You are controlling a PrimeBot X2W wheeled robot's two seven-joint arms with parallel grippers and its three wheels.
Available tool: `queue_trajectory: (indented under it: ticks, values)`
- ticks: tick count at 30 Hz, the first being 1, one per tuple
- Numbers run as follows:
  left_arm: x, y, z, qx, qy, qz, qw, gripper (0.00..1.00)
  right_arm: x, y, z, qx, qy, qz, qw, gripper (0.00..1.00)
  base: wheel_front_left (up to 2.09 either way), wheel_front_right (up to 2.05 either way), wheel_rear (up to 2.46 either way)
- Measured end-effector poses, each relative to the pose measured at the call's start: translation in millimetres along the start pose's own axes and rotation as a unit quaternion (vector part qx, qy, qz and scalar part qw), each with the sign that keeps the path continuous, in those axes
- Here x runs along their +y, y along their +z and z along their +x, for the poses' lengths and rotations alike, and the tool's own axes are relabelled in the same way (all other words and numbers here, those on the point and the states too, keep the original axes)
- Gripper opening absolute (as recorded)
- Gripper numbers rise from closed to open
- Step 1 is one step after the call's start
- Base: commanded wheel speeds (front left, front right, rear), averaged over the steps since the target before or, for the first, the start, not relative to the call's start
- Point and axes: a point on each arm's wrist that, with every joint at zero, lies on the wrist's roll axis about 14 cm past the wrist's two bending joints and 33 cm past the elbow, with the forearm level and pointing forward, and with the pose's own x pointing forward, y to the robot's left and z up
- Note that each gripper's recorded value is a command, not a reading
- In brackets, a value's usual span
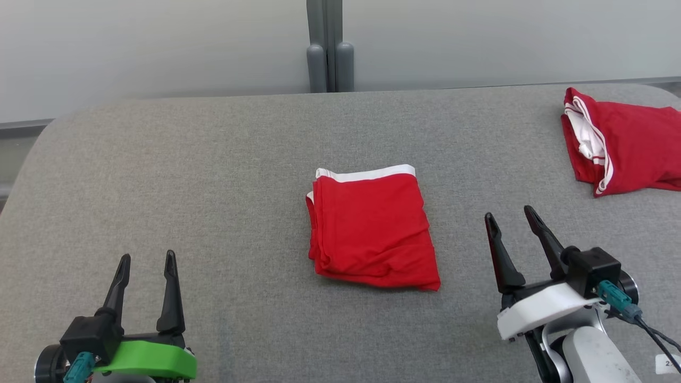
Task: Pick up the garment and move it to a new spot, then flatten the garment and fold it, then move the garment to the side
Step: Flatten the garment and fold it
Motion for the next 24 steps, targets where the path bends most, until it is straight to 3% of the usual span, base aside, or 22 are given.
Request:
queue_trajectory:
  ticks: [10, 24]
  values:
    - [12, 11, -17, -0.014, 0.015, 0.024, 0.999, 1.0, -9, 2, -34, -0.001, -0.027, -0.005, 1.0, 1.0, 0.0, 0.0, 0.0]
    - [23, 8, -33, -0.007, 0.03, 0.037, 0.999, 1.0, -12, 3, -43, -0.003, -0.039, -0.006, 0.999, 1.0, 0.0, 0.0, 0.0]
